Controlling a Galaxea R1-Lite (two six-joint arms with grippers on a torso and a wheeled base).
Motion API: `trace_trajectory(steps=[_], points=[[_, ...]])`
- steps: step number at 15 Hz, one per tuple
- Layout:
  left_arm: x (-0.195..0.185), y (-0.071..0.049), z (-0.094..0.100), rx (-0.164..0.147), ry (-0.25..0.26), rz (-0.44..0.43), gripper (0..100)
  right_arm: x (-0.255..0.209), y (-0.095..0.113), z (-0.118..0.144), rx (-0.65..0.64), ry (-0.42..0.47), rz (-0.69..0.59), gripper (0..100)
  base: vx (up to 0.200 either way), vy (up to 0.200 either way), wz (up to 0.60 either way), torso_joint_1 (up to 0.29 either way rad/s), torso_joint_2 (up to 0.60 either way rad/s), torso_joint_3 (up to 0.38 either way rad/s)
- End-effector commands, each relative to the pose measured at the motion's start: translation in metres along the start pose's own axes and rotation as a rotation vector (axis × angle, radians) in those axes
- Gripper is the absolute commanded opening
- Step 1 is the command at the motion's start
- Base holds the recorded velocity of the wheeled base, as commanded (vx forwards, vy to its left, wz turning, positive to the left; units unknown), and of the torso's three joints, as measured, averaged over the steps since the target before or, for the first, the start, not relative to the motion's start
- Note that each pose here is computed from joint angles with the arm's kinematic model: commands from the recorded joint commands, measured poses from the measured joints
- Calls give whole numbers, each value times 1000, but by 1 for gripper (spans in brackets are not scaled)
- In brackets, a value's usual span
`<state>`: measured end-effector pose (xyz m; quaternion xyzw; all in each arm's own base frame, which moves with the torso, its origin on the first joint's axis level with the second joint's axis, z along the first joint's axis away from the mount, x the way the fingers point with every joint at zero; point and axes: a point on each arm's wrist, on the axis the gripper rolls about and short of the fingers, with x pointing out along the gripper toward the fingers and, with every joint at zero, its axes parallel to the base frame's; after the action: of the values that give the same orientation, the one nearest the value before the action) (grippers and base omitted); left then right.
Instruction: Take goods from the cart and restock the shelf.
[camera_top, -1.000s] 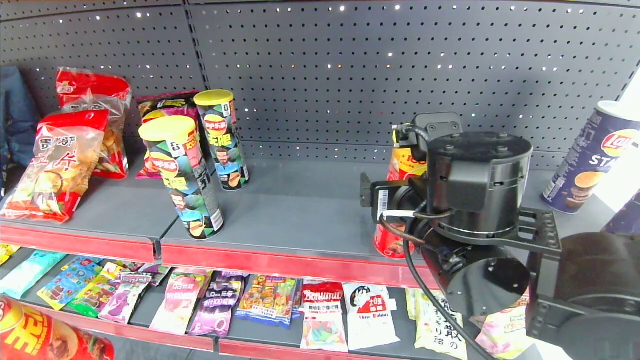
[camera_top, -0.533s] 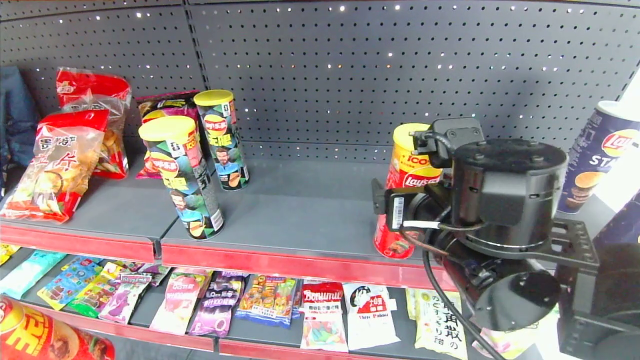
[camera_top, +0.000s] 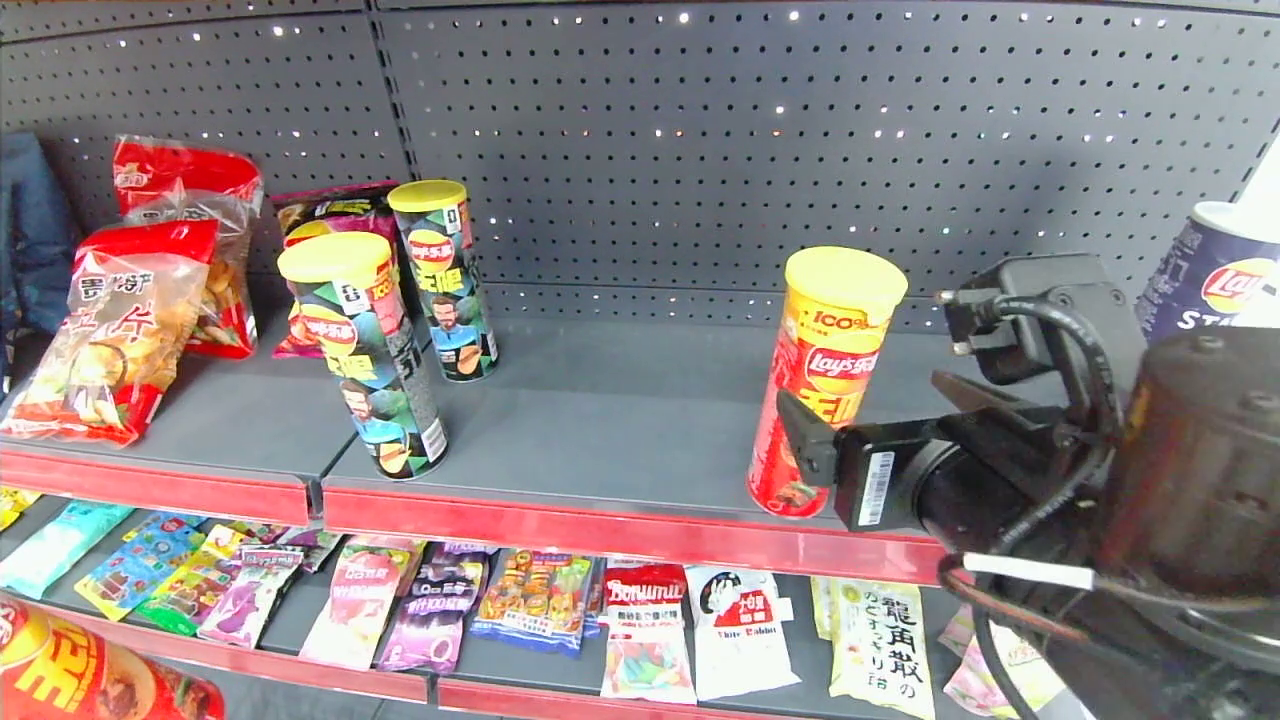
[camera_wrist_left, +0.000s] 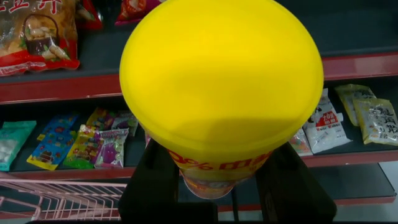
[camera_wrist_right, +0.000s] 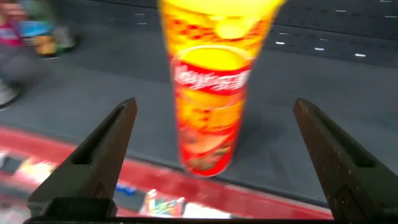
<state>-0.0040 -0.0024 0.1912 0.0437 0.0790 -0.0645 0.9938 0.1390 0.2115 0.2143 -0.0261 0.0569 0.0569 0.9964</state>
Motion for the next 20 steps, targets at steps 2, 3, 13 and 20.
trace_trajectory(steps=[2,3,13,20], points=[[0,0,4,2,-8,3,0,-26,-6,3,48,-13,128,100,0,0,0,0,0,0],[0,0,4,2,-8,4,0,-31,-12,-4,34,0,154,100,0,0,0,0,0,0],[6,2,17,3,-20,-25,0,-70,-138,-18,-84,-155,416,100,0,0,0,0,0,0],[11,1,35,11,-66,-132,0,-131,-188,-58,-111,-19,204,100,0,0,0,0,0,0]])
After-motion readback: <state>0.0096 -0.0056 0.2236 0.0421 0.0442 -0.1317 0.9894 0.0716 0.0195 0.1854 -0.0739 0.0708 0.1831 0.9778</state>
